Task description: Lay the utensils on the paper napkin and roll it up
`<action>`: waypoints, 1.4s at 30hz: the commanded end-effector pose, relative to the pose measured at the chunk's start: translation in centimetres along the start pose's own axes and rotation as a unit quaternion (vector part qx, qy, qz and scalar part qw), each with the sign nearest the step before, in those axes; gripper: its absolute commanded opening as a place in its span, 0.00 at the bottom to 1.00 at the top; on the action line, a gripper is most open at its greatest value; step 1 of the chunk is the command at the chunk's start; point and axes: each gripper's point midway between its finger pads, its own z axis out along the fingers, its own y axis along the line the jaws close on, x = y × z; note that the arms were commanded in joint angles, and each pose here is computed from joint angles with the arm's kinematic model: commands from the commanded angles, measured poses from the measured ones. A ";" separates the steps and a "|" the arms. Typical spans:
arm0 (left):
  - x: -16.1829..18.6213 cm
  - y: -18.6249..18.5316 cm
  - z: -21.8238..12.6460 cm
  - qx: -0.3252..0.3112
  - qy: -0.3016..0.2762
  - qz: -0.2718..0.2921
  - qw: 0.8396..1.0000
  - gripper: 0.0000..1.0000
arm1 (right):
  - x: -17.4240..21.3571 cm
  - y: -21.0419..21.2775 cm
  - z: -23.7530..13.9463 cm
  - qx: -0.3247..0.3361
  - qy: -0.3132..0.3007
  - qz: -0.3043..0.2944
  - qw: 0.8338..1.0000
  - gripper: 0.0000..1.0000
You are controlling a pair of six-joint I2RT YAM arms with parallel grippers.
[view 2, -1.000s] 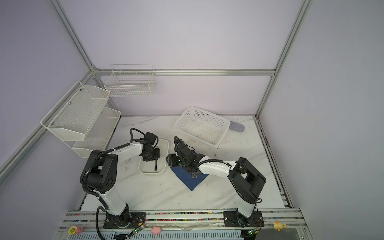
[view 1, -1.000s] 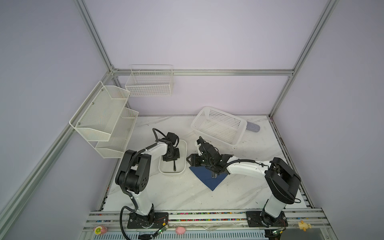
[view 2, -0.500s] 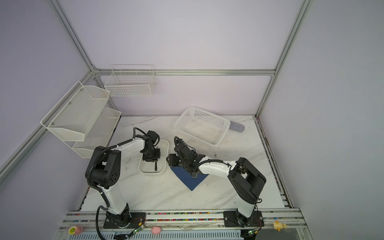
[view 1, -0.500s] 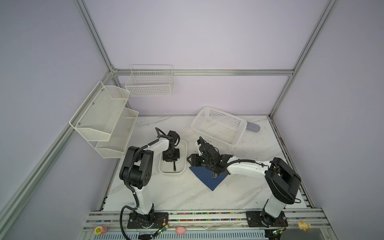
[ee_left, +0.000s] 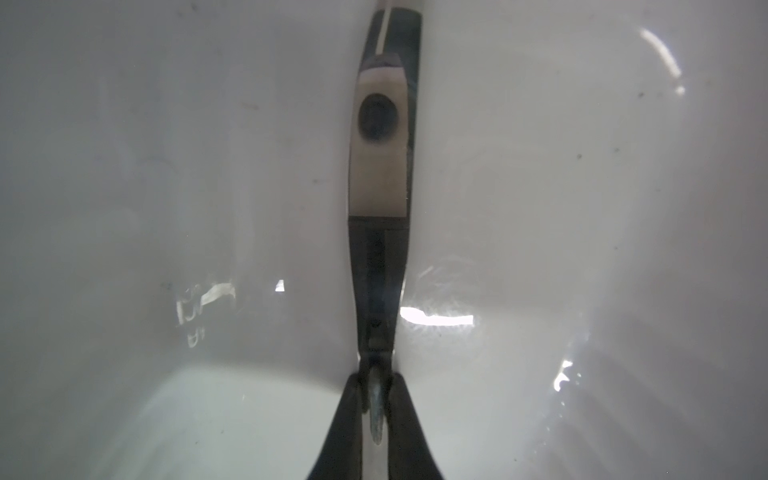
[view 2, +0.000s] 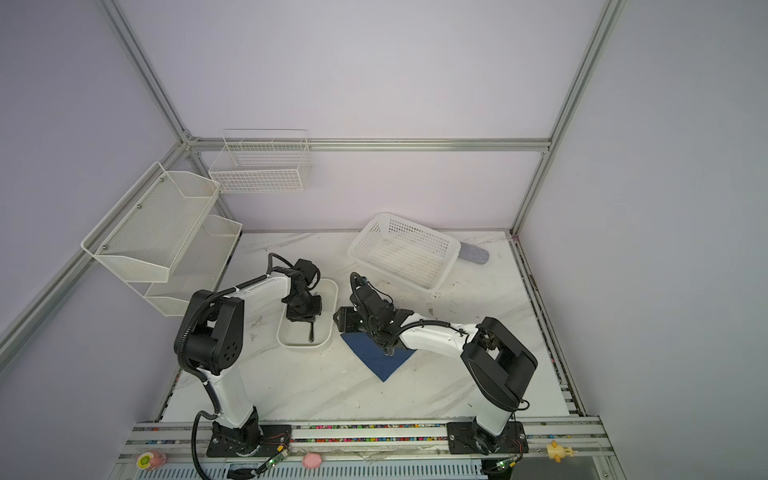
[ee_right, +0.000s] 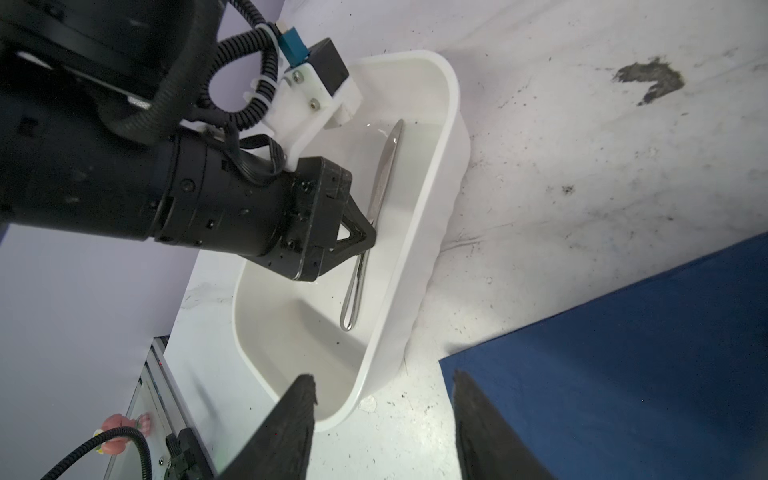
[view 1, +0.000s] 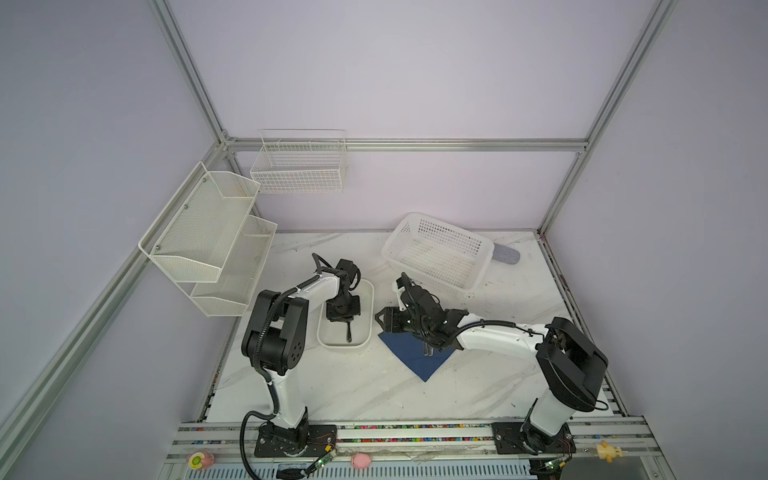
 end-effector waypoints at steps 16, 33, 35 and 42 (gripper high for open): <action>0.2 -0.6 -5.2 0.018 -0.026 0.014 0.999 0.12 | -0.8 -0.1 -1.7 0.011 -0.024 -0.001 1.000 0.55; 0.9 -1.4 -1.0 0.030 0.025 0.008 0.999 0.29 | -0.8 -0.2 -1.8 0.013 -0.025 0.001 1.000 0.56; 1.0 -1.3 -0.5 0.028 0.027 0.007 0.999 0.29 | -0.7 -0.2 -1.6 0.012 -0.023 0.001 1.000 0.56; 2.4 -0.4 2.9 0.006 0.063 0.009 0.998 0.19 | -0.6 -0.2 -1.5 0.013 -0.021 0.000 1.000 0.56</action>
